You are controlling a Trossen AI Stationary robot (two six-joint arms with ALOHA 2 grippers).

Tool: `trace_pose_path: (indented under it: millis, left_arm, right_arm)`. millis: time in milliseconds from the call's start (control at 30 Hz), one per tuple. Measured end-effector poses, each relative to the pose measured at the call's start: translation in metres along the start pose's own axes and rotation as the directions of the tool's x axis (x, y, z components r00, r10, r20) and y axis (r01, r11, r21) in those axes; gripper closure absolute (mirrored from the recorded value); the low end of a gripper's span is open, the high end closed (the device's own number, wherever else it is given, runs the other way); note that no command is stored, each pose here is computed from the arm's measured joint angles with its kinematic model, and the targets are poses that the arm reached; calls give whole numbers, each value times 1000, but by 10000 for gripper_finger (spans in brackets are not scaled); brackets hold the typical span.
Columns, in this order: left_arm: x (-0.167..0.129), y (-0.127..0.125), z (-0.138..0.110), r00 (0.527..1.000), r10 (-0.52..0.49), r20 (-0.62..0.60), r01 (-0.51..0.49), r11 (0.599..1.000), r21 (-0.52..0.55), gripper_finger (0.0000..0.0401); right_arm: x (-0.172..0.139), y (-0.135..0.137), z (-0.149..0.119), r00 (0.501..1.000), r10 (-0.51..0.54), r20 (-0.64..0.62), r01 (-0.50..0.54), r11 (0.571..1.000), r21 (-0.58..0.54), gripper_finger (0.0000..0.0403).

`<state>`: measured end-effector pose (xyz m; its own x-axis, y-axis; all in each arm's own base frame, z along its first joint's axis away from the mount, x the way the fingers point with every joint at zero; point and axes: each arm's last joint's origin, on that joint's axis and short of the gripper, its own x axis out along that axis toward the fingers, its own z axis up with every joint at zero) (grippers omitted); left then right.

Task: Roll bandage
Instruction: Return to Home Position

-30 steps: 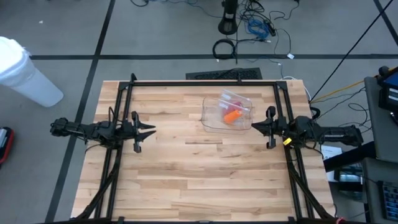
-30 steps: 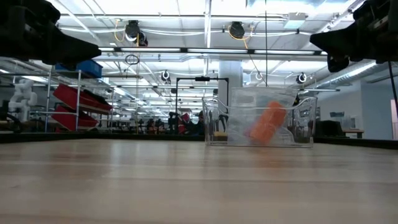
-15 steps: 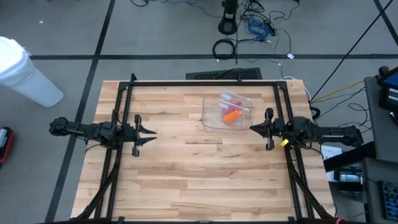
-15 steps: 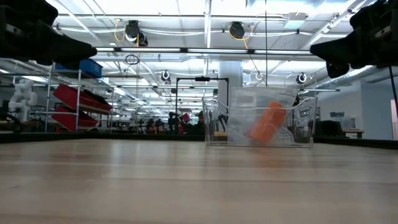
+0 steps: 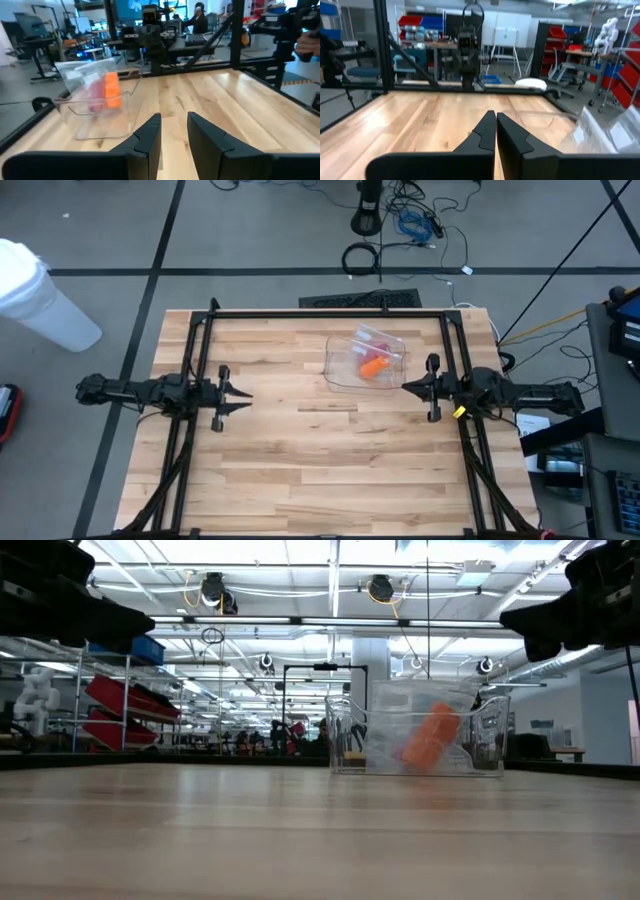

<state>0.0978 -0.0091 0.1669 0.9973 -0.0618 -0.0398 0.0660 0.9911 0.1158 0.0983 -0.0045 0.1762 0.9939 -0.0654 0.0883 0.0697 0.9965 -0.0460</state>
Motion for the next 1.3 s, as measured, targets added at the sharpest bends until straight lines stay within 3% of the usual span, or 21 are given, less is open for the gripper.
trace_pose_path:
  millis: [233, 1300]
  left_arm:
    - [0, 0, 0, 1000, -9, 0, 9, 997, -79, 301]
    - [0, 0, 1, 1000, 0, 11, 1, 997, -82, 301]
  right_arm:
    - [0, 0, -5, 999, 2, -50, -1, 1000, 11, 403]
    - [0, 0, -5, 999, 1, -52, -1, 1000, 13, 403]
